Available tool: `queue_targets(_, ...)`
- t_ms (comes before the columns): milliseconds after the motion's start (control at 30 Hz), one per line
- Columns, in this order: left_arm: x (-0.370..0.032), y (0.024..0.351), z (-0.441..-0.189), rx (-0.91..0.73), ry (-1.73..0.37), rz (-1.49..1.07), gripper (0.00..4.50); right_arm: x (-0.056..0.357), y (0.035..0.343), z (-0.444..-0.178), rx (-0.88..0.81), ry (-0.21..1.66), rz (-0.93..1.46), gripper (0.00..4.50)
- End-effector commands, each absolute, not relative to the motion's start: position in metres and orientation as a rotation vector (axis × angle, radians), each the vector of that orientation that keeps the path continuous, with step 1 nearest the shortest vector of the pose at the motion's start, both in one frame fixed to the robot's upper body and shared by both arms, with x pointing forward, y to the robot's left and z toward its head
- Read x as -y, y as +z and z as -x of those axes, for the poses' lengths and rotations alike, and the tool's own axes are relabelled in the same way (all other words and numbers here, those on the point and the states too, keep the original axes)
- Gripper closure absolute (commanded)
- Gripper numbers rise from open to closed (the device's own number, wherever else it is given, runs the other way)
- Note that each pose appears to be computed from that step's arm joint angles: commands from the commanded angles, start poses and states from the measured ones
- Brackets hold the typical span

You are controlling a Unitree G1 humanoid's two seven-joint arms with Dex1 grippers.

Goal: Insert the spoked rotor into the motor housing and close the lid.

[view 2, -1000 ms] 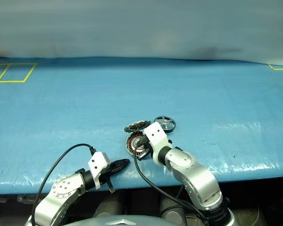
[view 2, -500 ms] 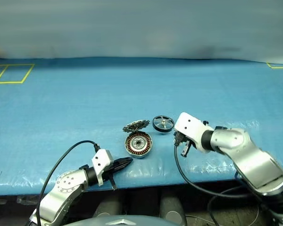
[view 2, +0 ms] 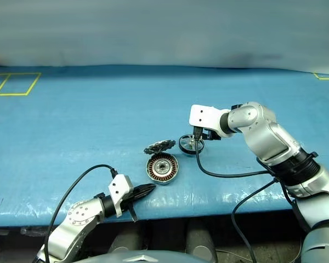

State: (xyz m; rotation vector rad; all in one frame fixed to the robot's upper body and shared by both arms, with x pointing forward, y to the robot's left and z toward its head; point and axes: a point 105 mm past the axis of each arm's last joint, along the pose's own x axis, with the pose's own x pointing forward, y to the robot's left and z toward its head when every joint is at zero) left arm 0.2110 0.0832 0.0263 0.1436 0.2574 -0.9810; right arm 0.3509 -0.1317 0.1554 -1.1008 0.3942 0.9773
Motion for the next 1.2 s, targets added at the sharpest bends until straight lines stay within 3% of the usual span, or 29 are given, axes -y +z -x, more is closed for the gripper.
queue_targets(33,-0.081,0.032,-0.21,-0.224,-0.983,-0.149,4.5,0.126,0.15,-0.353,-0.411,1.066,1.246,1.97)
queue_targets(467,-0.085,0.027,-0.207,-0.228,-0.952,-0.154,4.5,0.121,0.134,-0.358,-0.476,1.206,1.393,1.97)
queue_targets(1200,-0.082,0.024,-0.205,-0.216,-0.953,-0.152,4.5,0.126,0.115,-0.355,-0.546,1.238,1.336,1.97)
